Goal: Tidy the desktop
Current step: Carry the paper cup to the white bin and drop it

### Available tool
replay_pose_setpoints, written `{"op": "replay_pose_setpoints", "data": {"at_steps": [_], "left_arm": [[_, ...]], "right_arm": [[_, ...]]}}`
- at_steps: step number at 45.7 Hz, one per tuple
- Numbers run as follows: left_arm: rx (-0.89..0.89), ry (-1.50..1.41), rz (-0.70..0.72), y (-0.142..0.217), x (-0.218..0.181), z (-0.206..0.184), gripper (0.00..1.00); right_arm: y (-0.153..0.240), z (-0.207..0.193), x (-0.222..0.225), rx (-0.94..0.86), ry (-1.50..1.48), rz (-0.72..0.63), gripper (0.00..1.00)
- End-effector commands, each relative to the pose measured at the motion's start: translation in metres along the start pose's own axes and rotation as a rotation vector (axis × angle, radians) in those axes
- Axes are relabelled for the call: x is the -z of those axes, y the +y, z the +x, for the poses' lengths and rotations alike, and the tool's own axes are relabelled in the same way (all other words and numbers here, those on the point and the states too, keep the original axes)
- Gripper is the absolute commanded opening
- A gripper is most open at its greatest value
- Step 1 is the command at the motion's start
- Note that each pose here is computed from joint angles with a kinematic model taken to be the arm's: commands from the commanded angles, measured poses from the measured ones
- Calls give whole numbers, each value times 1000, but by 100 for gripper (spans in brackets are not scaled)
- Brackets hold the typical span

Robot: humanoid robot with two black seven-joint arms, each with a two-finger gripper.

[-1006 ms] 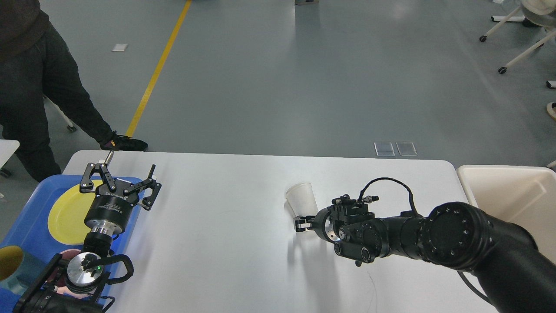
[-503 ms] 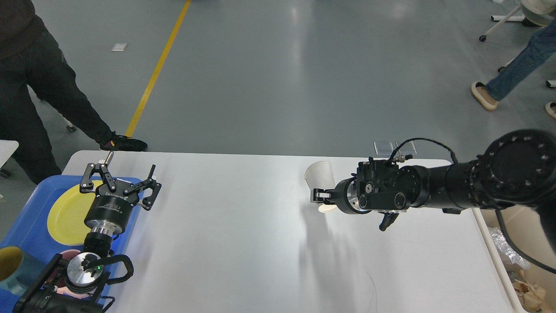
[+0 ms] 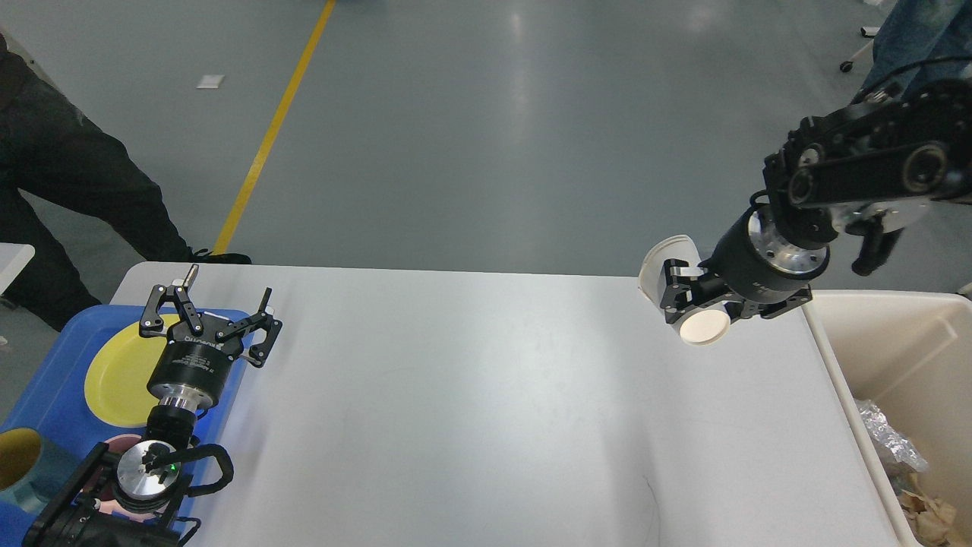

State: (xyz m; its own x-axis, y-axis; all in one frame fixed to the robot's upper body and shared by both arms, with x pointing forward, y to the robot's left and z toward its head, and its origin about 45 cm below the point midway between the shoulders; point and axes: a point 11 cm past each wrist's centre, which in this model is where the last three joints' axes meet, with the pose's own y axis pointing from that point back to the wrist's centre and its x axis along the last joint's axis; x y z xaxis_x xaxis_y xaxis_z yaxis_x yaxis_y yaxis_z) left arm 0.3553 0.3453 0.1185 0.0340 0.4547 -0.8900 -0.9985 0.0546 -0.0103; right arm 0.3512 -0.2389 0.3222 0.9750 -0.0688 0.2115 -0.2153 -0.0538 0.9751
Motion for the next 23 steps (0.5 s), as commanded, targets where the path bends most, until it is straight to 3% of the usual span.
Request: {"op": "replay_pose_setpoints", "data": {"at_steps": [1,13,23], "left_arm": [[0,0,0,0,0,0,97],[0,0,0,0,0,0,97],[0,0,-2,0,0,0,97]], "right_arm": [[29,-15,-4,-2,-33,4,0],[42,2,-57,-98,-218,-93,0],[8,2,-184,-175,-491,-207,0]]}}
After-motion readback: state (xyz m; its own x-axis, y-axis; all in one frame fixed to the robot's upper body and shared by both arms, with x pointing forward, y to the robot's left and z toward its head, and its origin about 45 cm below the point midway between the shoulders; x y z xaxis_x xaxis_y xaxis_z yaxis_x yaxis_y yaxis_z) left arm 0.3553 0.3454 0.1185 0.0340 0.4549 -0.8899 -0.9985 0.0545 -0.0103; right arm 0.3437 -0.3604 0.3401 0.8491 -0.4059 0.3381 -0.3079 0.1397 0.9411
